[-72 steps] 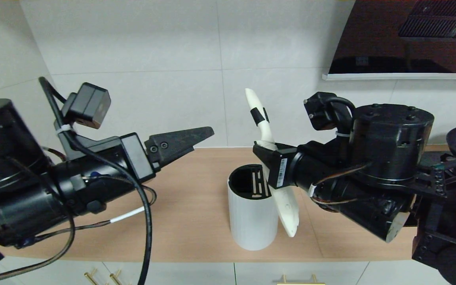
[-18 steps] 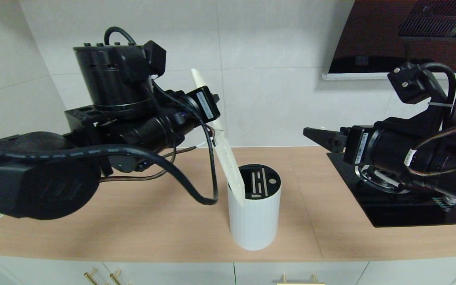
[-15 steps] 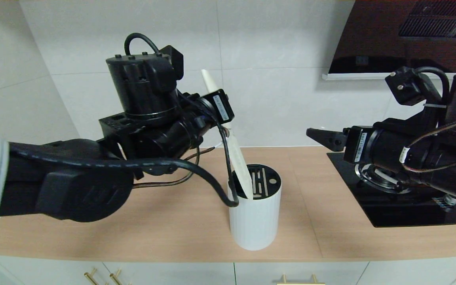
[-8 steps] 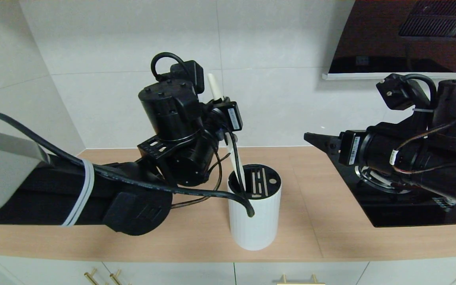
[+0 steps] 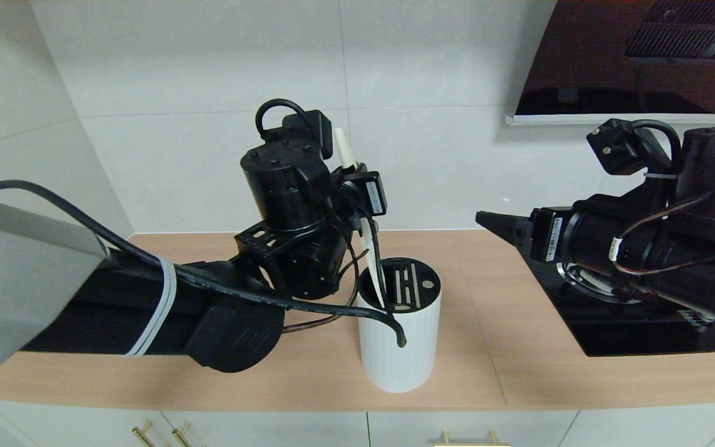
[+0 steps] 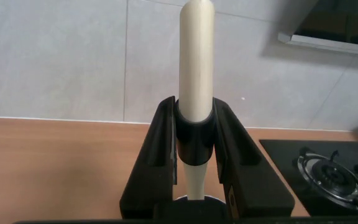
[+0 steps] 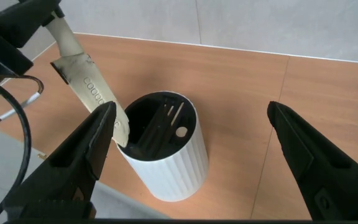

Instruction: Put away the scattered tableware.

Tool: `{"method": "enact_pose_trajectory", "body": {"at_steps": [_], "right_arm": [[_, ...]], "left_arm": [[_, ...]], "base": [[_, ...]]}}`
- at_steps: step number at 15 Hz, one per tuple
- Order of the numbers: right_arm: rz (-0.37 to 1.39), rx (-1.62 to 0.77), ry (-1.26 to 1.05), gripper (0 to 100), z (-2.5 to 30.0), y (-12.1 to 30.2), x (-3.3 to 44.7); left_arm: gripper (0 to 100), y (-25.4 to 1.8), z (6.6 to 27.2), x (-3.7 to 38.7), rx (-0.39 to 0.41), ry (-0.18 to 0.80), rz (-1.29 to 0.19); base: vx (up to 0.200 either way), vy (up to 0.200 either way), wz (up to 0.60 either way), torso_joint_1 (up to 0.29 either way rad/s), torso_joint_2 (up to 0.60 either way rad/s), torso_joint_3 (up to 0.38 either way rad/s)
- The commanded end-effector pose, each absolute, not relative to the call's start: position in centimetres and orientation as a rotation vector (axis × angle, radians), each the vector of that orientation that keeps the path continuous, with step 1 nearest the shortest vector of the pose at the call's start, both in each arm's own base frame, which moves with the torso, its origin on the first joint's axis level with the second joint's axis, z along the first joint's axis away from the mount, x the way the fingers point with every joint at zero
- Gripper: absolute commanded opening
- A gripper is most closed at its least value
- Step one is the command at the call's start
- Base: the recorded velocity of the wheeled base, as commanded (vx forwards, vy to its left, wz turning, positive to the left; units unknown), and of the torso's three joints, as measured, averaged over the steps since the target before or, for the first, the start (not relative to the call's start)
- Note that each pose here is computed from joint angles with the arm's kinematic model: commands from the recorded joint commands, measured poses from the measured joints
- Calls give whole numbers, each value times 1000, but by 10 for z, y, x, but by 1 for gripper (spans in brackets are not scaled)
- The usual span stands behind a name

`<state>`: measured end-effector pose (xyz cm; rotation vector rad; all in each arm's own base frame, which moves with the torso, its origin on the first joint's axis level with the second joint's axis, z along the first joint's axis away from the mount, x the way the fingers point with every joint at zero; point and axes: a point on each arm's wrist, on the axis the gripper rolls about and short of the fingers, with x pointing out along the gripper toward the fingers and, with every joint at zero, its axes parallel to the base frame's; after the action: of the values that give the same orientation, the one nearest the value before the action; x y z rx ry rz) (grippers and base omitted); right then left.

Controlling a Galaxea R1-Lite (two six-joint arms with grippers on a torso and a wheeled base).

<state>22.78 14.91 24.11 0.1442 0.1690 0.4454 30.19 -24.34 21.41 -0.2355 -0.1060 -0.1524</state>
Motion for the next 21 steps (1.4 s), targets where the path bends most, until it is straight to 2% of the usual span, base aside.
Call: {"method": "enact_pose_trajectory", "body": {"at_steps": [1, 4, 8, 14, 21], "right_arm": [[447, 142, 173, 100, 240, 150, 228], [444, 143, 171, 100, 240, 150, 229], [445, 142, 173, 100, 240, 150, 228], [445, 143, 172, 100, 240, 150, 228], [444, 144, 169, 100, 241, 149, 227]], "left_arm": [[0, -243, 219, 303, -250, -119, -141], [0, -241, 224, 305, -275, -156, -121], [0, -250, 207, 316, -259, -138, -115], [0, -252, 202, 318, -237, -147, -112], [0, -272, 165, 320, -160, -71, -105]], "base": [[0, 0, 0, 0, 0, 0], [0, 0, 0, 0, 0, 0], [0, 0, 0, 0, 0, 0], [0, 0, 0, 0, 0, 0], [0, 0, 0, 0, 0, 0]]}}
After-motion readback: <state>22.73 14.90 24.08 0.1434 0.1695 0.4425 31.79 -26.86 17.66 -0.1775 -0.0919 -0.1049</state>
